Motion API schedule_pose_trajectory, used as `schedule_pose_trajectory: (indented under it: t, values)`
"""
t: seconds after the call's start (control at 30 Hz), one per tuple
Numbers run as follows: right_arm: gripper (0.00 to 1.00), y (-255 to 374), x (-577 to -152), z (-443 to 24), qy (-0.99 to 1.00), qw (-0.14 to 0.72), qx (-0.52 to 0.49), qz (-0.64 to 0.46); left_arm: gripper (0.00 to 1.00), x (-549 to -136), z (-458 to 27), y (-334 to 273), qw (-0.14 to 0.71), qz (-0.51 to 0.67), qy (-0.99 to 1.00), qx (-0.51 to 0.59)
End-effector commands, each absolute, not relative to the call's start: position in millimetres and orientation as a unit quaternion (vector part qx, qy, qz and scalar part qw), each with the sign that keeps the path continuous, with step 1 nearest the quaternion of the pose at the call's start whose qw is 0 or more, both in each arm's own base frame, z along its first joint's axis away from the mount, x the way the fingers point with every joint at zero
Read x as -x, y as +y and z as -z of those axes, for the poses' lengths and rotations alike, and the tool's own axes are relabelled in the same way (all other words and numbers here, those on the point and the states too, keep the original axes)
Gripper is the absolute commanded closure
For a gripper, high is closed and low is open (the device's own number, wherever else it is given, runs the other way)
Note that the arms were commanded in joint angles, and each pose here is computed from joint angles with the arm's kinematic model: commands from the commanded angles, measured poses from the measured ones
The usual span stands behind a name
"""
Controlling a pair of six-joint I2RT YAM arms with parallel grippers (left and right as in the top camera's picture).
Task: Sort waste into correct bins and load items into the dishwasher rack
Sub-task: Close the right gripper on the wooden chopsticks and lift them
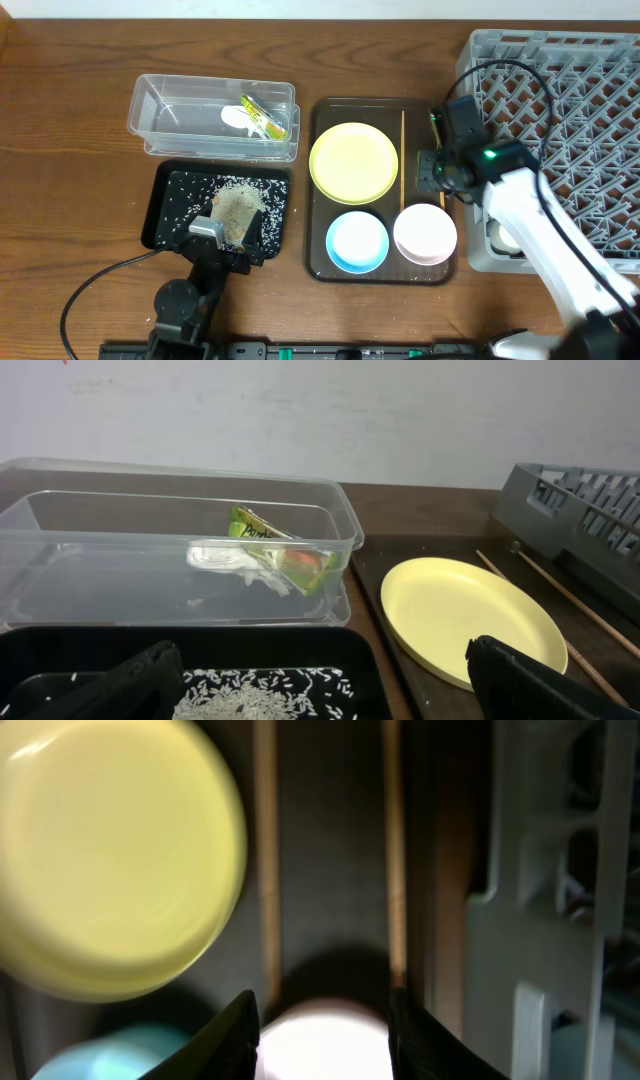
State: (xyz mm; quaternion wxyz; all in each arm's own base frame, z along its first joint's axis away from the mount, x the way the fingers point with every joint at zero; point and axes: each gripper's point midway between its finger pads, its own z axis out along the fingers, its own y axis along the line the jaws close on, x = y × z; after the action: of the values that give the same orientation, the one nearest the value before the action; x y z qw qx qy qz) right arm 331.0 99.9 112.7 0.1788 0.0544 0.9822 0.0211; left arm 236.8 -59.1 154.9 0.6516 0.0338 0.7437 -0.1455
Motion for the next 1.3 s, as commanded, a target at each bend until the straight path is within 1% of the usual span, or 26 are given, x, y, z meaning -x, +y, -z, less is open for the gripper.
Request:
schedule_pose_trajectory:
  t: [0.0, 0.27, 0.53, 0.6, 0.67, 0.77, 0.8, 0.83, 0.97, 1.0, 1.03, 1.1, 1.2, 1.27]
  values:
    - [0.58, 85.7, -348.2, -94.0, 0.978, 0.187, -0.086, 0.035, 0.07, -237.5, -139.6, -57.1, 0.641, 0.136, 0.755, -0.035]
    - [0.59, 67.4, -366.5, -42.3, 0.980, 0.154, -0.112, 0.061, 0.07, -237.5, -139.6, -57.1, 0.641, 0.136, 0.755, -0.035]
    - [0.57, 63.2, -364.6, -5.4, 0.985, 0.115, -0.112, 0.070, 0.07, -237.5, -139.6, -57.1, 0.641, 0.136, 0.755, -0.035]
    - [0.60, 66.5, -361.0, 2.9, 0.988, 0.100, -0.103, 0.064, 0.07, -237.5, -139.5, -57.1, 0.641, 0.136, 0.755, -0.035]
    - [0.67, 66.3, -358.0, 10.0, 0.989, 0.089, -0.102, 0.067, 0.07, -237.5, -139.6, -57.1, 0.641, 0.136, 0.755, -0.035]
    - [0.74, 68.6, -354.2, 18.1, 0.990, 0.078, -0.096, 0.071, 0.07, -237.5, -139.6, -57.0, 0.641, 0.136, 0.755, -0.035]
    - [0.73, 70.2, -353.1, 20.1, 0.990, 0.075, -0.094, 0.072, 0.07, -237.5, -139.6, -57.1, 0.641, 0.136, 0.755, -0.035]
    - [0.69, 71.3, -352.9, 20.1, 0.990, 0.075, -0.092, 0.072, 0.07, -237.5, -139.6, -57.1, 0.641, 0.136, 0.755, -0.035]
    - [0.69, 72.3, -353.1, 13.6, 0.990, 0.079, -0.089, 0.070, 0.07, -237.5, -139.5, -57.1, 0.641, 0.136, 0.755, -0.035]
    - [0.75, 72.1, -352.7, 12.8, 0.990, 0.079, -0.089, 0.070, 0.07, -237.5, -139.6, -57.0, 0.641, 0.136, 0.755, -0.035]
    - [0.87, 72.6, -352.3, 11.8, 0.991, 0.078, -0.089, 0.068, 0.07, -237.5, -139.6, -57.1, 0.641, 0.136, 0.755, -0.035]
    - [0.99, 74.3, -352.3, 9.3, 0.991, 0.079, -0.089, 0.063, 0.07, -237.5, -139.6, -57.1, 0.641, 0.136, 0.755, -0.035]
    - [0.99, 76.4, -356.8, -1.5, 0.990, 0.094, -0.091, 0.055, 0.07, -237.5, -139.6, -57.1, 0.641, 0.136, 0.755, -0.035]
    - [0.99, 79.3, -362.7, -17.3, 0.989, 0.111, -0.093, 0.041, 0.07, -237.5, -139.6, -57.1, 0.641, 0.136, 0.755, -0.035]
